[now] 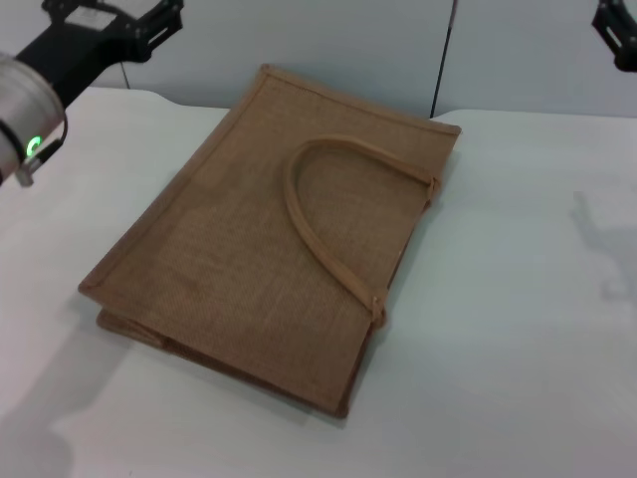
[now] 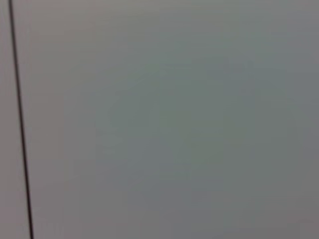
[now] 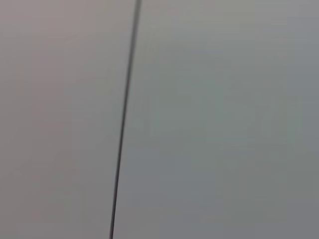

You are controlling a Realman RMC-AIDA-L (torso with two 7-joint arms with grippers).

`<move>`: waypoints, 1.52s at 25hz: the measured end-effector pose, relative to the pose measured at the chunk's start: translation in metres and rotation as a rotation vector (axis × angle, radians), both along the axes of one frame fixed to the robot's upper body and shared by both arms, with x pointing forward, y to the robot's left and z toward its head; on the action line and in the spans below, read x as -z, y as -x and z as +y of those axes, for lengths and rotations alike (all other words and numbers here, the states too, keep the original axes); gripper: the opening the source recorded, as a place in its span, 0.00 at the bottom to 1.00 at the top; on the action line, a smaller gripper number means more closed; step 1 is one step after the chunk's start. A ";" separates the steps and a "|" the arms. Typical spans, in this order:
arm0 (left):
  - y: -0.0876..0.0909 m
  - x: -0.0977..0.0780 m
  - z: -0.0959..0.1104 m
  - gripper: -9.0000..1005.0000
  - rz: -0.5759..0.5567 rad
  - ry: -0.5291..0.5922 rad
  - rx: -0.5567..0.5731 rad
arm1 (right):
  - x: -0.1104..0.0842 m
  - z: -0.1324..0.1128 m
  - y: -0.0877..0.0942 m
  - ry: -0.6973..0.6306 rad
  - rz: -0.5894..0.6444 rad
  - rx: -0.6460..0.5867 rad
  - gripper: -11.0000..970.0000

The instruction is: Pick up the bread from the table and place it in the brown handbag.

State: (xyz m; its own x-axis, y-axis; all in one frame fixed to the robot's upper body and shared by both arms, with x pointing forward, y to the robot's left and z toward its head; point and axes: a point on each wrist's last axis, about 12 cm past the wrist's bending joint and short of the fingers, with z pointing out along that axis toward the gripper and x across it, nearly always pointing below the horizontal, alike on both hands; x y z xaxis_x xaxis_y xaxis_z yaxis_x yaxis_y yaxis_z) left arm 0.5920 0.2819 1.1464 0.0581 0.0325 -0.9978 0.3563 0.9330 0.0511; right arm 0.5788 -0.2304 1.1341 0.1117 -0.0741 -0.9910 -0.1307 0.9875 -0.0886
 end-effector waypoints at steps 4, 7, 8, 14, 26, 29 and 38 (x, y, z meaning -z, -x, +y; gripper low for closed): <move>0.006 0.015 0.010 0.83 0.000 0.036 -0.026 | 0.016 -0.007 0.013 -0.101 -0.067 -0.024 0.85; 0.007 0.027 0.014 0.83 -0.002 0.038 -0.049 | 0.031 -0.014 0.020 -0.135 -0.104 -0.090 0.85; 0.008 0.029 0.014 0.83 -0.005 0.035 -0.050 | 0.035 -0.016 0.022 -0.137 -0.116 -0.112 0.85; 0.009 0.044 0.015 0.83 -0.023 -0.010 -0.064 | 0.061 -0.022 0.020 -0.009 -0.128 -0.181 0.85; 0.018 0.087 0.014 0.83 0.023 -0.058 -0.089 | 0.083 -0.046 0.019 0.089 -0.026 -0.131 0.85; 0.023 0.092 0.019 0.83 0.039 -0.056 -0.106 | 0.089 -0.053 0.028 0.087 -0.014 -0.111 0.85; 0.055 0.102 0.034 0.83 -0.002 -0.024 -0.116 | 0.097 -0.064 0.064 0.051 -0.075 -0.086 0.85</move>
